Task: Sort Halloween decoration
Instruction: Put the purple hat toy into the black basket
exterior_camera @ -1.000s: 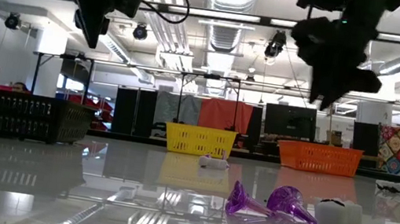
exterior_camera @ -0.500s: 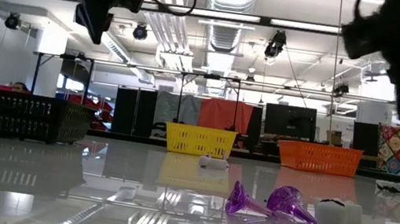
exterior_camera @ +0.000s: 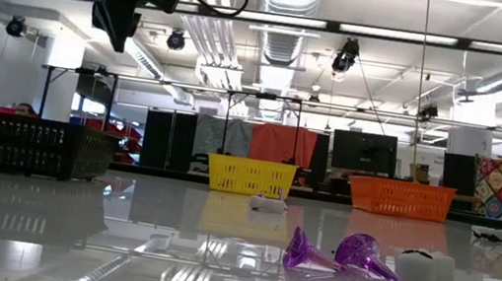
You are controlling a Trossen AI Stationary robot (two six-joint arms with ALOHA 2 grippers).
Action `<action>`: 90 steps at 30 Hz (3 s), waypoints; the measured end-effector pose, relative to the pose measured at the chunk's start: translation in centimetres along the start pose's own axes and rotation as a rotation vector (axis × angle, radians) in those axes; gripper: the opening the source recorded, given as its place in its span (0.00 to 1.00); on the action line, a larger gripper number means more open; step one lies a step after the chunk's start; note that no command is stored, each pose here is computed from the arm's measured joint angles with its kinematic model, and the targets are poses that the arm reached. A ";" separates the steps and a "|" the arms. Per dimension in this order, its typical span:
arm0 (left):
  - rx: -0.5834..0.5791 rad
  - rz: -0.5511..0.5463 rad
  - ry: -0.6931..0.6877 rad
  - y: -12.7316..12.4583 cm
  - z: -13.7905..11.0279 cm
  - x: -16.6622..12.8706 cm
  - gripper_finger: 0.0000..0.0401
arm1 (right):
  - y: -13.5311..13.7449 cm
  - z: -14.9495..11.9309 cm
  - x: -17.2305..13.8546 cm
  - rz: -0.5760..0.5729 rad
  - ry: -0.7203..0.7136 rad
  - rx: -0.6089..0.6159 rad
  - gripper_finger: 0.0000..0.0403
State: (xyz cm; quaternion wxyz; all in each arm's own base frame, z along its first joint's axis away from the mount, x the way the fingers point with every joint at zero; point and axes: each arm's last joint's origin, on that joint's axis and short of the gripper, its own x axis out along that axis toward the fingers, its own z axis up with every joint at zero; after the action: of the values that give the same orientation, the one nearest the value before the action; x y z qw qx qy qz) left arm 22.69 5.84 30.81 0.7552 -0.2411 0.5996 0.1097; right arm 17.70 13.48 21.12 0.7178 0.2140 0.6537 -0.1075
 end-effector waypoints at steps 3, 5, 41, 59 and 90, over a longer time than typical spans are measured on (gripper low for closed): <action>-0.001 0.000 0.000 0.0 0.0 0.0 0.19 | 0.8 -0.9 0.9 0.070 -0.021 -0.026 0.30; -0.001 0.000 0.000 0.0 0.0 0.0 0.19 | 1.1 -1.5 1.7 0.112 -0.032 -0.032 0.30; -0.008 -0.008 -0.027 -0.2 0.2 0.2 0.19 | 0.5 -4.5 6.3 0.123 0.018 0.094 0.29; -0.007 -0.014 -0.047 -0.2 0.4 0.2 0.19 | 0.9 -4.5 6.8 0.136 0.036 0.086 0.03; 0.094 0.012 -0.010 0.2 -0.3 1.1 0.19 | -3.0 10.5 1.0 0.372 -0.554 0.168 0.02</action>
State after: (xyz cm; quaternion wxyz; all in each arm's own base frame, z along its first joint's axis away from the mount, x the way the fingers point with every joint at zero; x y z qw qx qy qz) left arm 22.65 5.70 29.67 0.7680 -0.2010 0.6018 0.0871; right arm 25.85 6.22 20.17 0.8552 0.3506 0.3728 -0.0822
